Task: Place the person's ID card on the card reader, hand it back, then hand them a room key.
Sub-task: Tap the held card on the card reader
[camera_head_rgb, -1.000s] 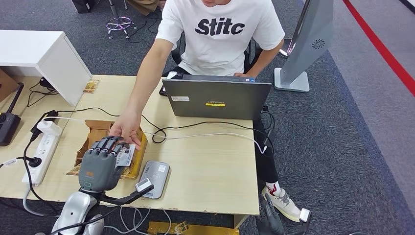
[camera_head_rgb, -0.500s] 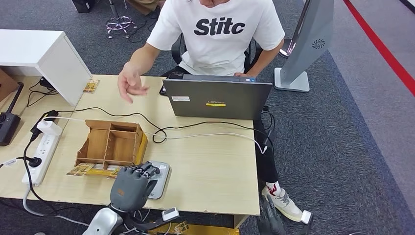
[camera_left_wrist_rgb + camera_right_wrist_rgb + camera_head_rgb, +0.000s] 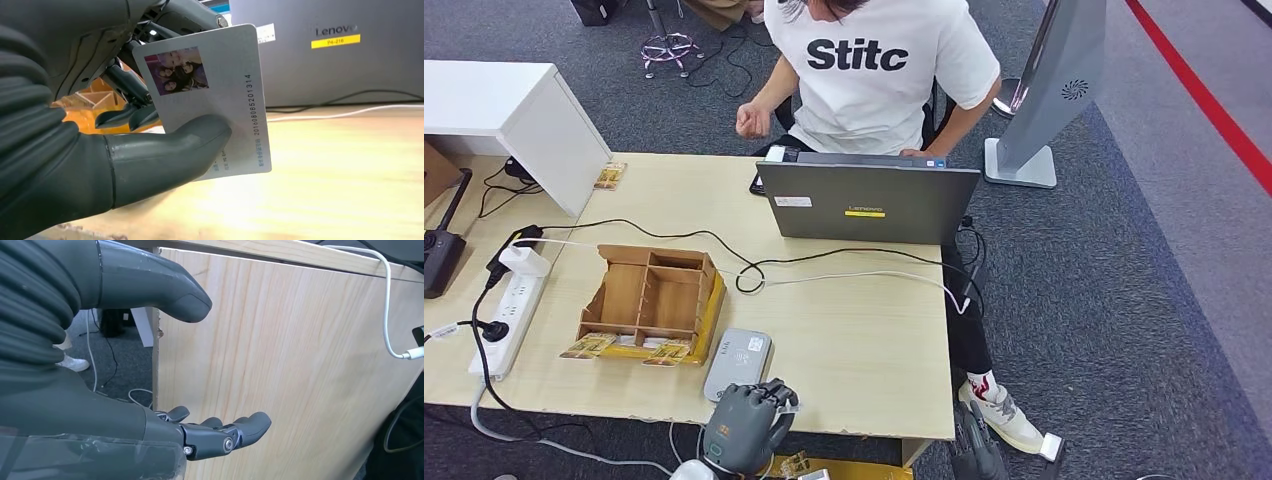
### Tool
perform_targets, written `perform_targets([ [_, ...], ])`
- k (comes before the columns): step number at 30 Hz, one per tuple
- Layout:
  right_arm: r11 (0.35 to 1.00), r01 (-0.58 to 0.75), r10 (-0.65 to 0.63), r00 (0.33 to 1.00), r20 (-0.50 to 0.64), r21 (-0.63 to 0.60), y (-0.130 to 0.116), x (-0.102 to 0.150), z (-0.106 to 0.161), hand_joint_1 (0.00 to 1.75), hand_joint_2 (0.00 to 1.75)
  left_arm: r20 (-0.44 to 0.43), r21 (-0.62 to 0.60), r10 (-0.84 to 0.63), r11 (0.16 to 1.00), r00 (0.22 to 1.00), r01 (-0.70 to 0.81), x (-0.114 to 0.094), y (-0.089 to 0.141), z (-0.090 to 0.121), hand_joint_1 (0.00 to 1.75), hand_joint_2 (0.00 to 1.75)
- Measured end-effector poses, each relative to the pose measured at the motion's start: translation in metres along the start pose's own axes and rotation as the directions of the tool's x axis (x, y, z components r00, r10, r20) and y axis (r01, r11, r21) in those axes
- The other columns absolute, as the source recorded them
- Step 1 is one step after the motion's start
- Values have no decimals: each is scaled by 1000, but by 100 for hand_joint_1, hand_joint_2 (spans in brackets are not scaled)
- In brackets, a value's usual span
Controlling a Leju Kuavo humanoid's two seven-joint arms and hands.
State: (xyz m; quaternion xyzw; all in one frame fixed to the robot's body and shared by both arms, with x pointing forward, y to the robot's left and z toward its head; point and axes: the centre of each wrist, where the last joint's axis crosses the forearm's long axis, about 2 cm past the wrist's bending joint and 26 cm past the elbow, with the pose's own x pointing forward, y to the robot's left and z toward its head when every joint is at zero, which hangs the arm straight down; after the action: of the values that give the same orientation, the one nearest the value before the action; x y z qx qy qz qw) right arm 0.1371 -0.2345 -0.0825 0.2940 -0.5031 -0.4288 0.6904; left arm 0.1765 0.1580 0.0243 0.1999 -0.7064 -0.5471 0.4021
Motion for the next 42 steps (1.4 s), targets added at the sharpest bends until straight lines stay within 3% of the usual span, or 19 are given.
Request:
perform_targets([
  [12,1000,-3,3,1000,-6,1,0,0,0,0,175,-28,30,-21,999,999,22,-2,-1,0,175,175],
  [24,1000,-5,5,1000,-12,2,0,0,0,0,175,-70,238,-152,957,986,164,-25,59,-16,175,175],
  [28,1000,-5,5,1000,-16,4,0,0,0,0,175,-82,243,-150,956,985,165,-33,68,-14,175,175],
  [42,1000,-22,23,999,-48,20,2,0,-2,0,175,-140,44,-154,986,978,161,-55,31,-2,175,175],
])
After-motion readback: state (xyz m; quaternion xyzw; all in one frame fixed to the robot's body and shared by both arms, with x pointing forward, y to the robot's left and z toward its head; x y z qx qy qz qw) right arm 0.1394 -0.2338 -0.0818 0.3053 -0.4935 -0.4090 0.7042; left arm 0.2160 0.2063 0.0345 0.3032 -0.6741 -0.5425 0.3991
